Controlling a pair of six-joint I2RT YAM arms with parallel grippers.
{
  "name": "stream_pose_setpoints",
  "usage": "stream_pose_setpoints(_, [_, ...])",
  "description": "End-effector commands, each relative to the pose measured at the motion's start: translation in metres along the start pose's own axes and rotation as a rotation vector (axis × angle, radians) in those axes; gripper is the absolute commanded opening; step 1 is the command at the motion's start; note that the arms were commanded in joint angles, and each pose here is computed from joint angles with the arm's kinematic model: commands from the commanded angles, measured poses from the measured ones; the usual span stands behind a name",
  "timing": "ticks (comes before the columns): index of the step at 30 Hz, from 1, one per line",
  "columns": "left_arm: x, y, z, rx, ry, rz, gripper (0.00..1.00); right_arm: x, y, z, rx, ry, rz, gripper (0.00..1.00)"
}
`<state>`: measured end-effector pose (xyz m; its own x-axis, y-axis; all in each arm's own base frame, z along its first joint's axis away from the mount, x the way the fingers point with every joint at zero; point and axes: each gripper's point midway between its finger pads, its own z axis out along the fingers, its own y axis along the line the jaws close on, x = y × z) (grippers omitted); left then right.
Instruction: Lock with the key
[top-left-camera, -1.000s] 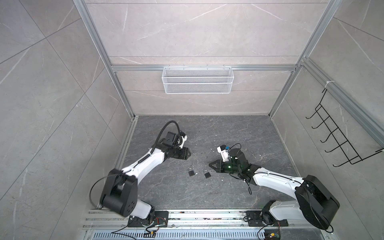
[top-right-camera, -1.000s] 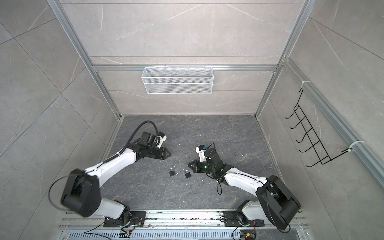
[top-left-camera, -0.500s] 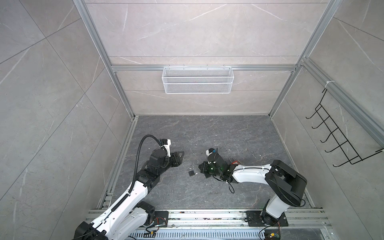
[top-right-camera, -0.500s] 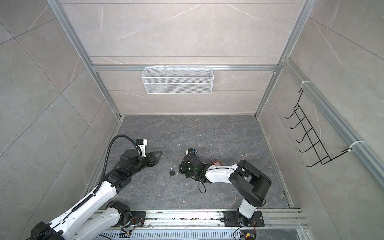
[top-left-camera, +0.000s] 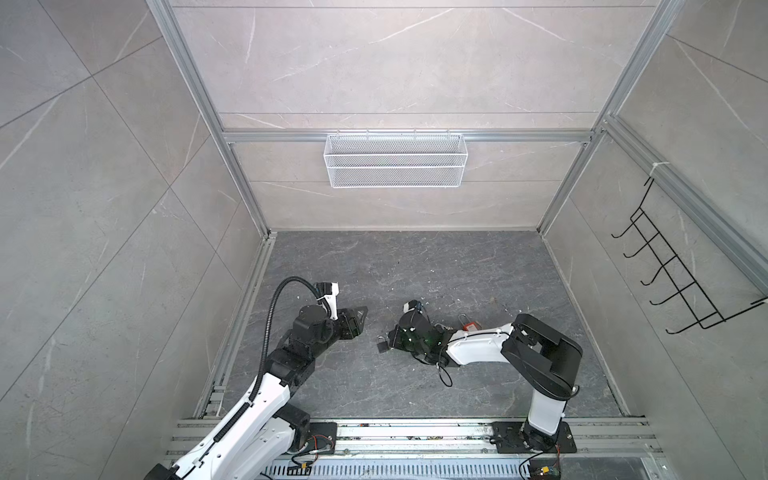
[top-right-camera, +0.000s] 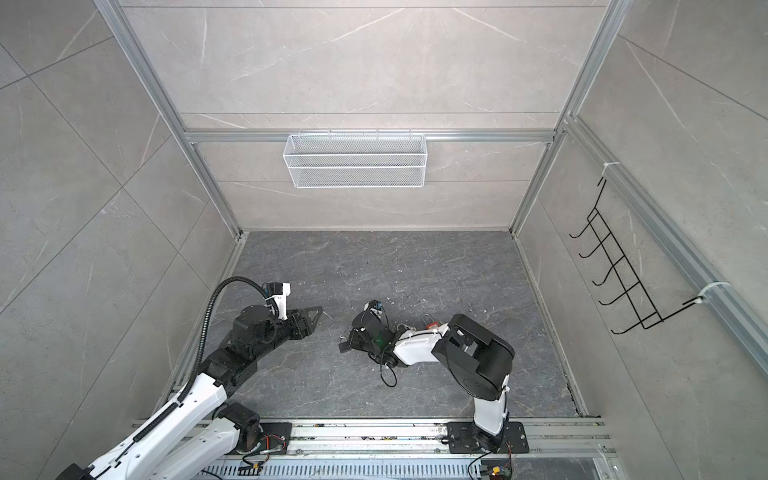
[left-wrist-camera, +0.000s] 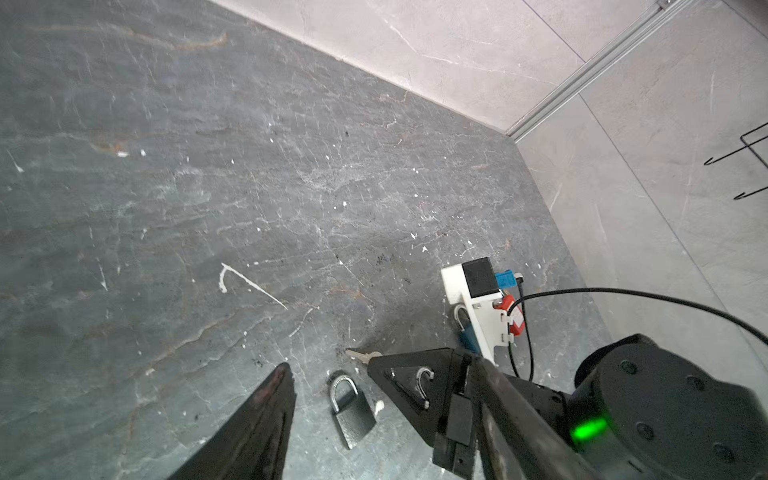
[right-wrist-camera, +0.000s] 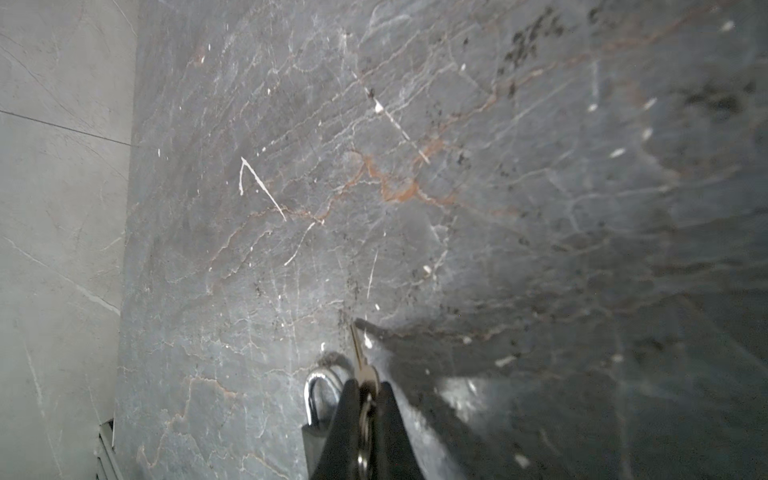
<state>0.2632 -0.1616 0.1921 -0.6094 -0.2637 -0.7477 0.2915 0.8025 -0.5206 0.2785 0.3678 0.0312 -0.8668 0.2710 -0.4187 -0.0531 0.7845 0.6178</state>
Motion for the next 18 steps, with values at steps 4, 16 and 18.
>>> stream_pose_setpoints(4, [0.006,-0.009,0.007,0.059,0.039,0.034,0.71,-0.006,-0.007,-0.004,0.049,-0.055,0.032,0.13])
stream_pose_setpoints(16, [0.019,-0.007,0.019,0.074,0.086,0.02,0.71,-0.001,0.0,-0.017,0.042,-0.045,-0.036,0.21])
stream_pose_setpoints(18, [0.022,-0.005,0.02,0.072,0.093,0.017,0.7,-0.003,0.0,-0.02,0.043,-0.05,-0.036,0.21])
